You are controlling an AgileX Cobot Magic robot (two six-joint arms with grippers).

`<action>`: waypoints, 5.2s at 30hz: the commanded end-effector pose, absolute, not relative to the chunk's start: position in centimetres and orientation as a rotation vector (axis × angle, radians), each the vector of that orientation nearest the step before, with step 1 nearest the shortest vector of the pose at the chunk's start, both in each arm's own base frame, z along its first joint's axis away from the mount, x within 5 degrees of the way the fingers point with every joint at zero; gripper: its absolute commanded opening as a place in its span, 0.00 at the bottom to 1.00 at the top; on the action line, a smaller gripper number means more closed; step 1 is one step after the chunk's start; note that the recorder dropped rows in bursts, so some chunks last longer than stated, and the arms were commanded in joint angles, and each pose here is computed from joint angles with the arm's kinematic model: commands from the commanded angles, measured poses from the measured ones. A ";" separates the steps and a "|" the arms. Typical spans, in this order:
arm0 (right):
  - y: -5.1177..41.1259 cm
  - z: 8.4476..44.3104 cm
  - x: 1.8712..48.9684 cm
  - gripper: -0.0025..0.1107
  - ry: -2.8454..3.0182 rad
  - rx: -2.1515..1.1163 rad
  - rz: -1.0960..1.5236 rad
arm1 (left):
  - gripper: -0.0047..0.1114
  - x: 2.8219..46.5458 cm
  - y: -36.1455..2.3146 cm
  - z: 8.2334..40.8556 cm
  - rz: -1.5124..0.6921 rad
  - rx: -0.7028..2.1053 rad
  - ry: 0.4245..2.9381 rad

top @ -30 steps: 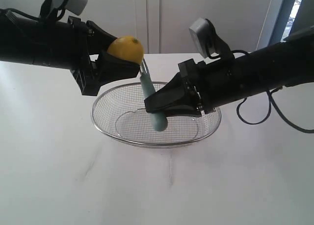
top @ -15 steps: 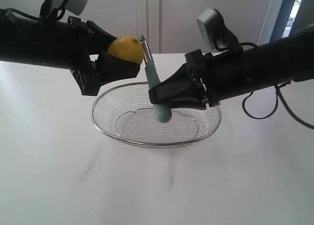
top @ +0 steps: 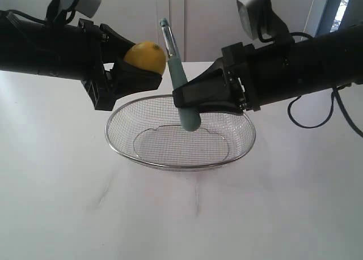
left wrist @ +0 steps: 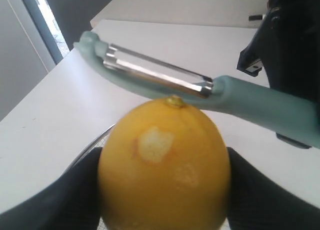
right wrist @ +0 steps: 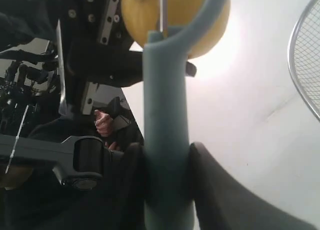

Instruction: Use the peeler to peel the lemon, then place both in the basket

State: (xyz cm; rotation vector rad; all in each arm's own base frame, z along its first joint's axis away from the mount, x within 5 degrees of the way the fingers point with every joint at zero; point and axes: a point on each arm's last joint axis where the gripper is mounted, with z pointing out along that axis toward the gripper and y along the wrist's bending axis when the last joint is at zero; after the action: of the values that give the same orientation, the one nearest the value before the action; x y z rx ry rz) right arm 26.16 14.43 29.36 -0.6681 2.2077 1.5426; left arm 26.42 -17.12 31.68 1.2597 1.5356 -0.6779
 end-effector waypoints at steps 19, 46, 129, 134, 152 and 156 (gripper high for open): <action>14.0 26.1 27.3 0.02 2.384 -0.511 1.398 | 0.04 26.0 -17.4 32.3 -0.715 1.242 1.515; 16.2 26.1 26.0 0.02 2.378 -0.627 1.481 | 0.04 26.0 -17.4 32.3 -0.715 1.242 1.515; 10.4 30.7 31.7 0.02 2.409 -0.601 0.389 | 0.04 26.0 -17.3 32.2 -0.705 1.248 1.516; 10.7 30.0 32.8 0.02 2.443 -0.620 0.395 | 0.04 26.0 -17.3 32.2 -0.705 1.248 1.516; 14.1 25.2 37.0 0.02 2.577 -0.850 0.319 | 0.04 26.0 -17.3 32.2 -0.705 1.248 1.516; 15.2 23.4 37.4 0.02 2.583 -0.917 0.288 | 0.04 26.0 -17.3 32.2 -0.705 1.248 1.516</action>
State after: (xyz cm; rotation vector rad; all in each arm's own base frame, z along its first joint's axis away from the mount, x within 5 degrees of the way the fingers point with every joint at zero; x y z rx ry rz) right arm 37.02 14.58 24.12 -0.8608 2.6001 0.3274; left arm 26.43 -17.10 31.65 1.2642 1.5364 -0.6724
